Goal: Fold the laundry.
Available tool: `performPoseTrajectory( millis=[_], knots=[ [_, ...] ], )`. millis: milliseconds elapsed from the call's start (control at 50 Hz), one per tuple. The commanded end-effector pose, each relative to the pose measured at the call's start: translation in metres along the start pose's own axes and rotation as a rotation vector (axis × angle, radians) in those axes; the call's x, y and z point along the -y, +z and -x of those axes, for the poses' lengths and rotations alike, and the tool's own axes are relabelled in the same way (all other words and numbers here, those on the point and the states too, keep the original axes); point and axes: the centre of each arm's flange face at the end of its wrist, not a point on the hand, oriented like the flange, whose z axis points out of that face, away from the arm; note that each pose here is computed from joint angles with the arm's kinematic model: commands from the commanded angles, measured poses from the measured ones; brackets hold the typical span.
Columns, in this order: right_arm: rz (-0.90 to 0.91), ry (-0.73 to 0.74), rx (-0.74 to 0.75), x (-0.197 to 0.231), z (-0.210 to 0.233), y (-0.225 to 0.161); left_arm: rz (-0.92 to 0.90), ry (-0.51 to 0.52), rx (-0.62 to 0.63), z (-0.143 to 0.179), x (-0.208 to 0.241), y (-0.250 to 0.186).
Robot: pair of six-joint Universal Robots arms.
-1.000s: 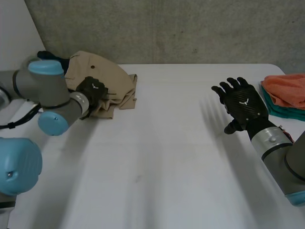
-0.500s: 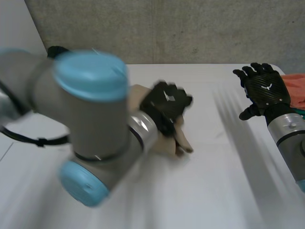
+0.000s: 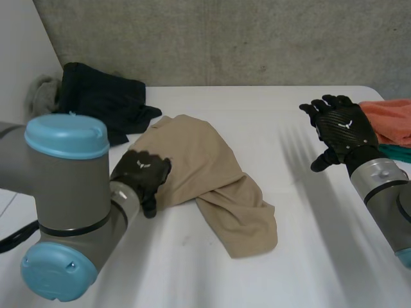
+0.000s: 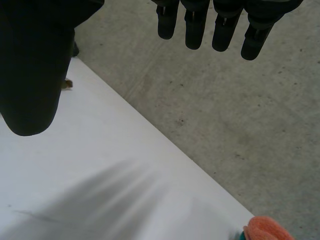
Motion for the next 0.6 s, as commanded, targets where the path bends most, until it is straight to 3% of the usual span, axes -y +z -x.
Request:
performPoseTrajectory(
  millis=[20,480,600],
  knots=[
    [0.009,-0.019,0.013,-0.003,0.005,-0.001,0.057,0.017,-0.018,0.008,-0.028,0.028],
    [0.024,-0.064,0.034,-0.008,0.012,-0.006,-0.022,0.141,0.076,0.013,-0.043,0.092],
    [0.022,-0.065,0.027,-0.007,0.010,-0.007,-0.163,0.177,0.245,0.048,-0.004,0.104]
  ],
)
